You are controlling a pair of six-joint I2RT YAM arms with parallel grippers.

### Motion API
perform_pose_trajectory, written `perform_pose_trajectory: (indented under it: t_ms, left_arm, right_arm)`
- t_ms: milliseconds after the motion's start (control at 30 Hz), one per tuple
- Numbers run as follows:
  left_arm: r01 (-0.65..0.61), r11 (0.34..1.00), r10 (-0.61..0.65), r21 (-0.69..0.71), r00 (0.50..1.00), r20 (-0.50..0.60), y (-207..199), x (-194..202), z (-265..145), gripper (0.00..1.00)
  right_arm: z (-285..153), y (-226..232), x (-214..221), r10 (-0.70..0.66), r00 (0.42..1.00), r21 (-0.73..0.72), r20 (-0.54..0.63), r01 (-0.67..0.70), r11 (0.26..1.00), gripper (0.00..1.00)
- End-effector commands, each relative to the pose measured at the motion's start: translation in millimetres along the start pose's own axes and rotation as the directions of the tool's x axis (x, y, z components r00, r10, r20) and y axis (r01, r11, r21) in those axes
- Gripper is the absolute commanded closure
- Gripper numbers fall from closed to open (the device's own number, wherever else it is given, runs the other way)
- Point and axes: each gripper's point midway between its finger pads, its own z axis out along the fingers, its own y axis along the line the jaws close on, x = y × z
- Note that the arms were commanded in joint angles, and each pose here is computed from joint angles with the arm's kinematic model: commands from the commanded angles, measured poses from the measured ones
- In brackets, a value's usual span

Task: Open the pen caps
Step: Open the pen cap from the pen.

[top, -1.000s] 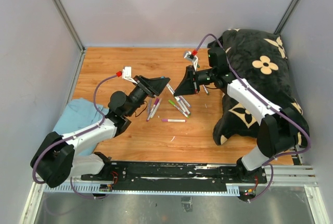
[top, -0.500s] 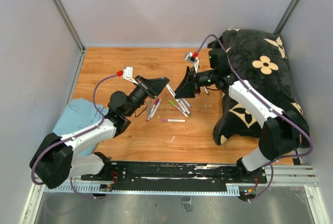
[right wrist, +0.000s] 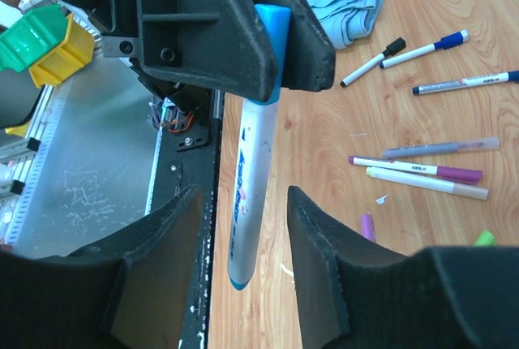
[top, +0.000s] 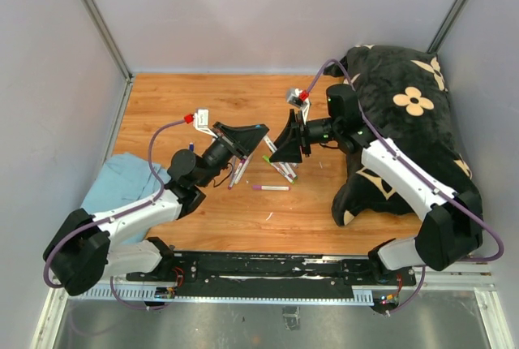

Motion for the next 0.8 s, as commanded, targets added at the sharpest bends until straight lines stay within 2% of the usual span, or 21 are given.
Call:
perform_pose_trajectory:
  t_ms: [0, 133, 167, 333, 500, 600, 767]
  left_arm:
    - [-0.009, 0.999, 0.009, 0.038, 1.000, 0.019, -6.1, 0.4, 2.3, 1.00]
    - [-0.035, 0.997, 0.032, 0.068, 0.998, 0.050, -12.5, -6.4, 3.6, 1.00]
    - [-0.071, 0.995, 0.066, 0.069, 0.996, 0.067, -13.9, -12.1, 5.3, 1.00]
    - [-0.181, 0.983, 0.174, 0.029, 0.973, 0.151, -10.3, -75.5, 32.1, 1.00]
    - [-0.232, 0.973, 0.225, 0.006, 0.952, 0.209, -14.0, -135.8, 53.5, 1.00]
    - [-0.251, 0.968, 0.244, 0.003, 0.944, 0.223, -24.8, -150.0, 55.6, 1.00]
    - [-0.248, 0.968, 0.250, -0.039, 0.946, 0.208, -21.9, -151.0, 45.8, 1.00]
  right_arm:
    - [6.5, 2.1, -1.1, 0.016, 1.000, 0.000, 0.005, -0.016, 1.000, 0.60]
    - [7.4, 4.7, -1.3, 0.042, 0.999, -0.022, 0.007, -0.042, 0.999, 0.96]
    - [8.0, 6.2, -0.4, 0.051, 0.999, -0.034, 0.006, -0.051, 0.998, 0.99]
    - [11.7, 8.7, 10.8, 0.124, 0.992, -0.119, 0.001, -0.123, 0.985, 0.99]
    - [11.6, 15.5, 10.0, 0.121, 0.993, -0.161, 0.011, -0.117, 0.980, 0.99]
    - [10.2, 16.2, 8.5, 0.099, 0.995, -0.152, 0.015, -0.096, 0.984, 0.99]
    - [6.1, 6.8, 12.9, 0.036, 0.999, -0.087, -0.002, -0.036, 0.996, 0.99]
